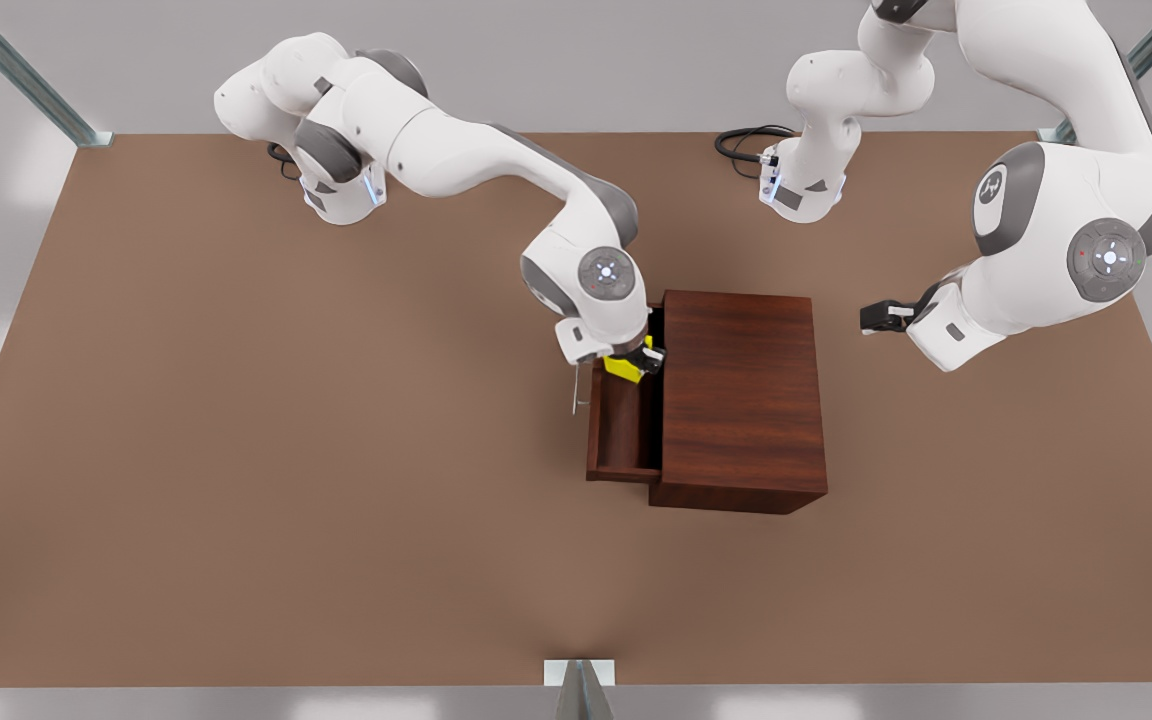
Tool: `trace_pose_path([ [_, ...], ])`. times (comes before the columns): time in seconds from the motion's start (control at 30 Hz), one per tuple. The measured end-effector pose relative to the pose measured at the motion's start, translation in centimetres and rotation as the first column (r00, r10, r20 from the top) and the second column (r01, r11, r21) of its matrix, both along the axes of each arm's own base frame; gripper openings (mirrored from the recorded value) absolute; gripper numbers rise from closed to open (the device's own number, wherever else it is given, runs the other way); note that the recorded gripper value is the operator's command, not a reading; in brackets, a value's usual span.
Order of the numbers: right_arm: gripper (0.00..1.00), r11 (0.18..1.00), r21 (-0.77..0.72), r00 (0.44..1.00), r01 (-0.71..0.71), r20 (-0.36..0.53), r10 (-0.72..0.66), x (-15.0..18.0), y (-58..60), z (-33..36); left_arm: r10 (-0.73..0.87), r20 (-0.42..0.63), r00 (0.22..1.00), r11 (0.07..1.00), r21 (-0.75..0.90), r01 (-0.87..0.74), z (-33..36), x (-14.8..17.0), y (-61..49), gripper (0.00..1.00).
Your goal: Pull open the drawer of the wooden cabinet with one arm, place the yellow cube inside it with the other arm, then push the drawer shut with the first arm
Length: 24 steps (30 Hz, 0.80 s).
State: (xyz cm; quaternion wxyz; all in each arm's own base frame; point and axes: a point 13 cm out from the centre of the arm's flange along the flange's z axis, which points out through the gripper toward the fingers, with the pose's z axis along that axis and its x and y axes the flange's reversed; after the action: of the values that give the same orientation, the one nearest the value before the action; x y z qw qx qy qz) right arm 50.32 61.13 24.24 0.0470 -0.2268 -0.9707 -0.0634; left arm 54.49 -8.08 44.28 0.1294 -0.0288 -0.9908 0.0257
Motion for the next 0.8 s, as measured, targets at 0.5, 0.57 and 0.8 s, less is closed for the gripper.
trace_pose_path([
  [0.5, 1.0, 0.754, -0.196, 0.761, 0.626, -0.053, -0.646, 15.2, -58.1, 16.7, -0.183, 0.037, 0.982, 0.983, 0.011, 0.183, -1.7, -1.3, -20.7, 1.0],
  [0.57, 1.0, 0.757, -0.272, 0.761, 0.595, -0.114, -0.639, 9.8, -64.4, 14.0, -0.16, 0.063, 0.985, 0.987, 0.019, 0.159, -4.3, 0.0, -25.4, 1.0],
  [0.8, 1.0, 0.922, -0.194, 0.923, 0.335, -0.127, -0.363, 6.6, -65.5, 11.5, -0.041, 0.225, 0.974, 0.998, 0.057, 0.029, -10.1, 1.1, -38.7, 1.0],
])
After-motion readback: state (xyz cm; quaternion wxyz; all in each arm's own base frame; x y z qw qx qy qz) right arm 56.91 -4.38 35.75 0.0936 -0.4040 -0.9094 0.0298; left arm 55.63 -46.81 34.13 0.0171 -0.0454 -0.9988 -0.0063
